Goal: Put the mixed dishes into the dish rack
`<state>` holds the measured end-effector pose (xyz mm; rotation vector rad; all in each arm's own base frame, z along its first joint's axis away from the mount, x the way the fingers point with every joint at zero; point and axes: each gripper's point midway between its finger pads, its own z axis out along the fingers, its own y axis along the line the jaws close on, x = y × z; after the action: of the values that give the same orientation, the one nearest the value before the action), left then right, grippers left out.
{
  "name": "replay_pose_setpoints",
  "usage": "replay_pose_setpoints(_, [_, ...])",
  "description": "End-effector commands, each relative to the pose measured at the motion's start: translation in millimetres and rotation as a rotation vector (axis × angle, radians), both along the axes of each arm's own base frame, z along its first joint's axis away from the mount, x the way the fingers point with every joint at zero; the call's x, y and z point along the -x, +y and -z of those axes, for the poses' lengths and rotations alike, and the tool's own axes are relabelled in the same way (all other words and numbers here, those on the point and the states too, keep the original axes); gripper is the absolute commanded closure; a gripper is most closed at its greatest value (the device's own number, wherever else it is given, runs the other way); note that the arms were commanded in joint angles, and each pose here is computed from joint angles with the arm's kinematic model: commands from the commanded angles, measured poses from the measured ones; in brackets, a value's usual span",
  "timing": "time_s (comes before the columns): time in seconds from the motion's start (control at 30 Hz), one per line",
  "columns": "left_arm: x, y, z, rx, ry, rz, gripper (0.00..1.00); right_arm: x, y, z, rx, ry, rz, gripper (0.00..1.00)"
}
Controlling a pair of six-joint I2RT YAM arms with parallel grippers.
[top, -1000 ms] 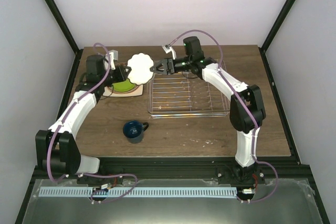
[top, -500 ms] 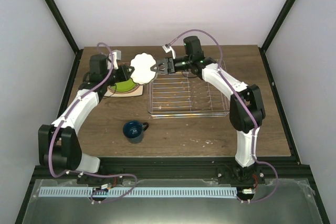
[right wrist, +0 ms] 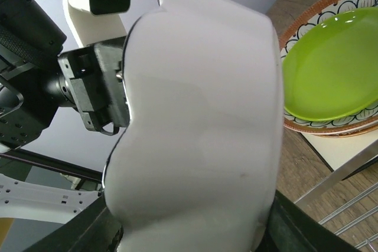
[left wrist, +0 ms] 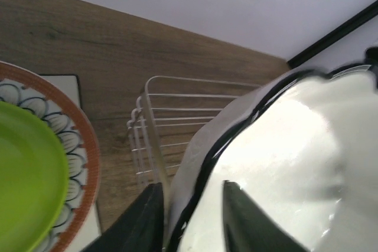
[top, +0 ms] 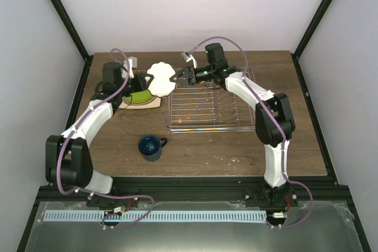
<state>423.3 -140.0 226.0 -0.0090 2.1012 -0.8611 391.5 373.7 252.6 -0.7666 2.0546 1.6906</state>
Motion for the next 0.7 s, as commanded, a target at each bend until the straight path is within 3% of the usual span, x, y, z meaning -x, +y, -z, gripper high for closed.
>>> replay_pose_setpoints(0.0, [-3.4,-10.3,-23.3,0.046,-0.086,0.042,0.61,8.8,8.8,-19.4,-0.051,-0.079,-0.060,0.68])
replay_pose_setpoints(0.13, [-2.7,-7.9,-18.2,0.033,-0.074,0.030,0.38,4.6,7.9,-18.4,-0.039,-0.088,-0.036,0.71])
replay_pose_setpoints(0.23, [-2.0,-6.3,-15.6,0.030,-0.062,0.023,0.13,1.1,6.5,-16.3,-0.027,-0.095,-0.021,0.71])
replay_pose_setpoints(0.3, [-1.6,-4.5,-13.5,0.023,-0.055,0.015,0.01,-0.7,5.6,-17.0,-0.017,-0.105,-0.014,0.71])
replay_pose_setpoints(0.5, [-2.4,18.5,-10.5,-0.016,-0.034,-0.051,0.00,-7.7,-1.9,-17.0,0.024,-0.139,0.035,0.72])
replay_pose_setpoints(0.67, [-3.7,64.5,-22.2,-0.075,-0.035,-0.169,0.00,-17.5,-13.6,-21.4,0.130,-0.215,0.124,0.72])
